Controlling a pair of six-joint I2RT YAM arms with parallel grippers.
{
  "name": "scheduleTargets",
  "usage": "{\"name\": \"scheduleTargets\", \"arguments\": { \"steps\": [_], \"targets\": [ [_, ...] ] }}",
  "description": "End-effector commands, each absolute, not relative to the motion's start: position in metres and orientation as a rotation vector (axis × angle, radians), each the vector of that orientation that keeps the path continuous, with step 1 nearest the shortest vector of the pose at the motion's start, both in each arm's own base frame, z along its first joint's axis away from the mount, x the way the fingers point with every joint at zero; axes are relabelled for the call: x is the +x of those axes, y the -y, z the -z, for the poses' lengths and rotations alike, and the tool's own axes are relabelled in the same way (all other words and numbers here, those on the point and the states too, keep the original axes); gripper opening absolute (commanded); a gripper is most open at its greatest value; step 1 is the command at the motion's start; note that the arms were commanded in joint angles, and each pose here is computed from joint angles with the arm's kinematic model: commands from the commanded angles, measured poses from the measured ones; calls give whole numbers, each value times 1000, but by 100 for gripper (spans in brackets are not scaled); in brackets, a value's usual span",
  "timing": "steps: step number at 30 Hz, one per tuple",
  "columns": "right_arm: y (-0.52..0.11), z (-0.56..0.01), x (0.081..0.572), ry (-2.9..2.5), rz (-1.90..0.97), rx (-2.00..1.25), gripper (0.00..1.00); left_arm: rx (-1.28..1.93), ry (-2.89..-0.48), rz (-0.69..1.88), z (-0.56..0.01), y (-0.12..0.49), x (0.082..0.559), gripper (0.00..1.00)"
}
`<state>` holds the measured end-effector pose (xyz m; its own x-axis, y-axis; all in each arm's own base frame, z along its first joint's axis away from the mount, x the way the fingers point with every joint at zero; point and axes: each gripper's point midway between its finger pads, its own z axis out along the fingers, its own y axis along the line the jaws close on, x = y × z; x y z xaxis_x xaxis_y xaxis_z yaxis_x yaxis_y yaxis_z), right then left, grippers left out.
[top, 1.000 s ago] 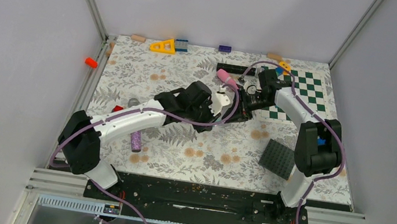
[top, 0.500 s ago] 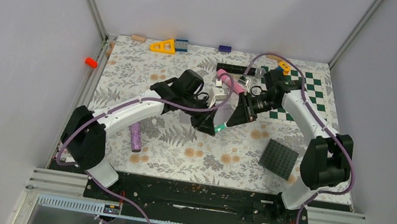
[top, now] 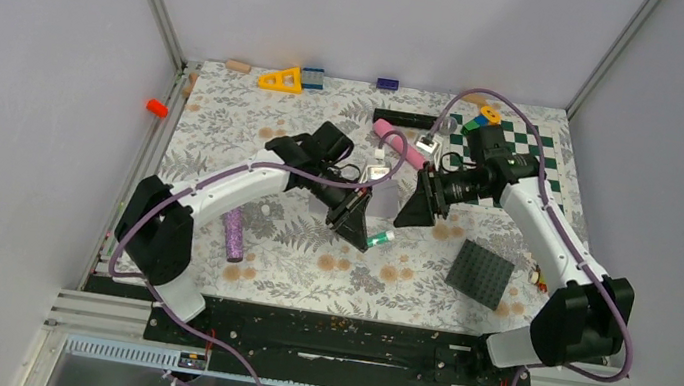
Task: Place the letter into the envelope and seal it
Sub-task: Screw the solid glue.
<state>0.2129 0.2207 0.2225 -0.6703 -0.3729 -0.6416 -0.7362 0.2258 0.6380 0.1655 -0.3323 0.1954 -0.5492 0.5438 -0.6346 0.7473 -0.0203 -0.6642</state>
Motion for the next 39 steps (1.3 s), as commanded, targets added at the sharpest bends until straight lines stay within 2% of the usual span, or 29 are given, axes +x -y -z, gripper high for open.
{"name": "scheduleTargets", "arguments": {
  "steps": [1,9,16,28,39],
  "targets": [
    [-225,-234,225,-2212,-1526,-873,57,1372,-2013,1511,-206,333,177,8],
    [-227,-199,245,-2582,-1691,-443,57,1131,-2051,918,-194,319,243,8],
    [-235,-201,256,-2592,-1850,-323,56,1155,-2030,651,-178,320,253,6],
    [-234,-170,265,-2706,-1815,-199,49,1193,-2027,521,-166,326,255,4],
    [-236,-166,271,-2719,-1822,-176,47,1241,-2020,537,-161,332,245,3]
  ]
}}
